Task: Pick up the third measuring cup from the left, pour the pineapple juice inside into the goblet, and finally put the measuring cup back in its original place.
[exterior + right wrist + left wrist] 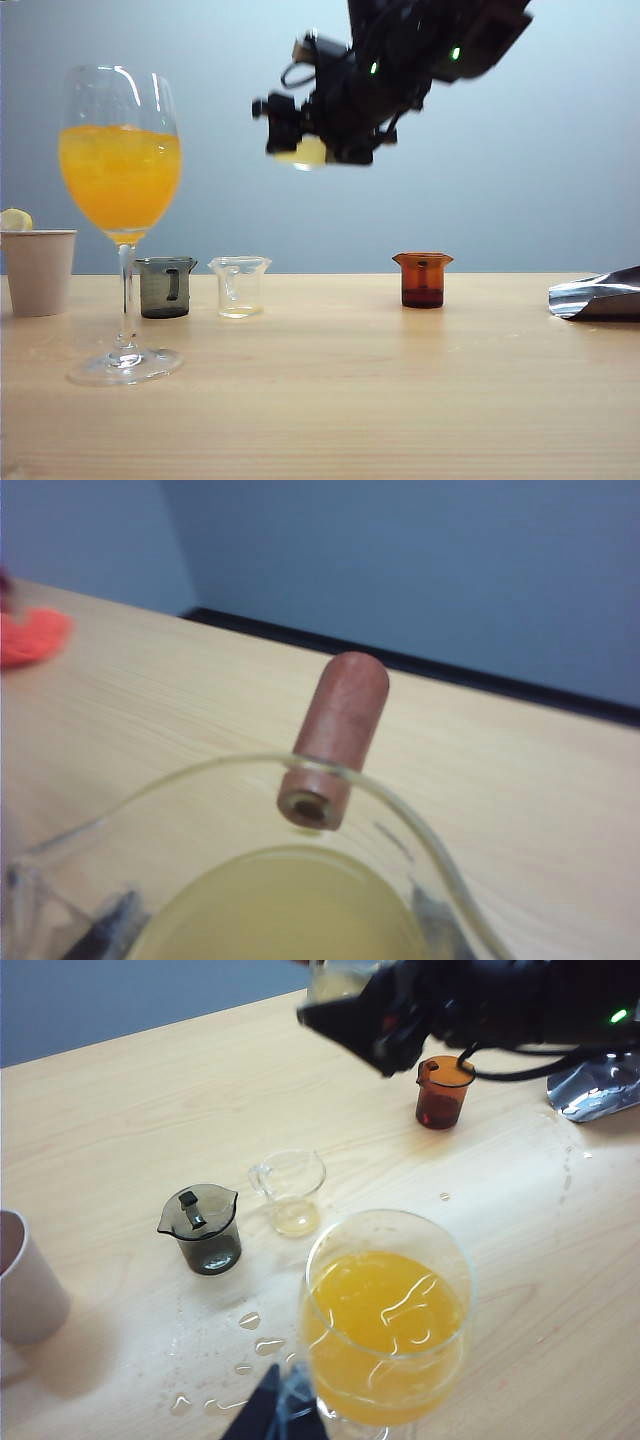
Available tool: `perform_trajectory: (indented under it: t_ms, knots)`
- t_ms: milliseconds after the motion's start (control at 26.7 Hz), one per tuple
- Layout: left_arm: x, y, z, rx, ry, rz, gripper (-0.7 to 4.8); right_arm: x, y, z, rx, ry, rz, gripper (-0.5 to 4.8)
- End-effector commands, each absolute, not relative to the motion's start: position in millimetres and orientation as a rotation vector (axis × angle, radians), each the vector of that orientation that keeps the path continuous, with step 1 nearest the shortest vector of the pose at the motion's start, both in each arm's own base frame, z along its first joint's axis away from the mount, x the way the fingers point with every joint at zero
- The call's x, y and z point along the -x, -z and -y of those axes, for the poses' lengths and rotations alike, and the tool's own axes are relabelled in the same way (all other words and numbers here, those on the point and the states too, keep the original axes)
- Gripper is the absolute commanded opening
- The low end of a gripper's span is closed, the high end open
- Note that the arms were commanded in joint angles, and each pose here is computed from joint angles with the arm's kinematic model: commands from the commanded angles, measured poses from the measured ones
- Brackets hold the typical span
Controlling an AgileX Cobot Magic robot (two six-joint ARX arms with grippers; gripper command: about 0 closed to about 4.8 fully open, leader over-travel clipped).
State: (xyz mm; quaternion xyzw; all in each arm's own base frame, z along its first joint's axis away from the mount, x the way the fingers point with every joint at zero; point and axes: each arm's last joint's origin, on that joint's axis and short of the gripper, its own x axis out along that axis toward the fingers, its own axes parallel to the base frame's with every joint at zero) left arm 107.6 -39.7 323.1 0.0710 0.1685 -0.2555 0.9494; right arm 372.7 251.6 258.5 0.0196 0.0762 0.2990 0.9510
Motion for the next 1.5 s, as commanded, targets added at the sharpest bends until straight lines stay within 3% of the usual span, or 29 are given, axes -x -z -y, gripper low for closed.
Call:
perform_trajectory:
  t_ms: [37, 375, 936, 1273, 1498]
  knots:
    - [-106.9, -326.6, 39.7, -0.129, 0.522, -0.324, -0.06, -363.0, -282.0, -251.9, -0.042, -0.684, -0.103, 1.47]
    - [-106.8, -326.7, 39.6, -0.058, 0.508, -0.343, -0.06, -335.0, -305.1, -255.9, 0.004, -0.806, -0.170, 1.47]
    - [-104.2, -323.7, 38.9, -0.020, 0.503, -0.407, -0.06, -290.4, -313.4, -287.9, 0.299, -1.000, -0.101, 1.47]
    - [-104.1, -324.2, 38.9, -0.020, 0.504, -0.405, -0.06, -277.8, -332.2, -278.8, 0.266, -1.073, -0.092, 1.48]
    - [-101.4, -330.7, 39.2, 0.000, 0.540, -0.395, -0.06, -271.7, -325.7, -275.4, 0.275, -1.153, -0.189, 1.47]
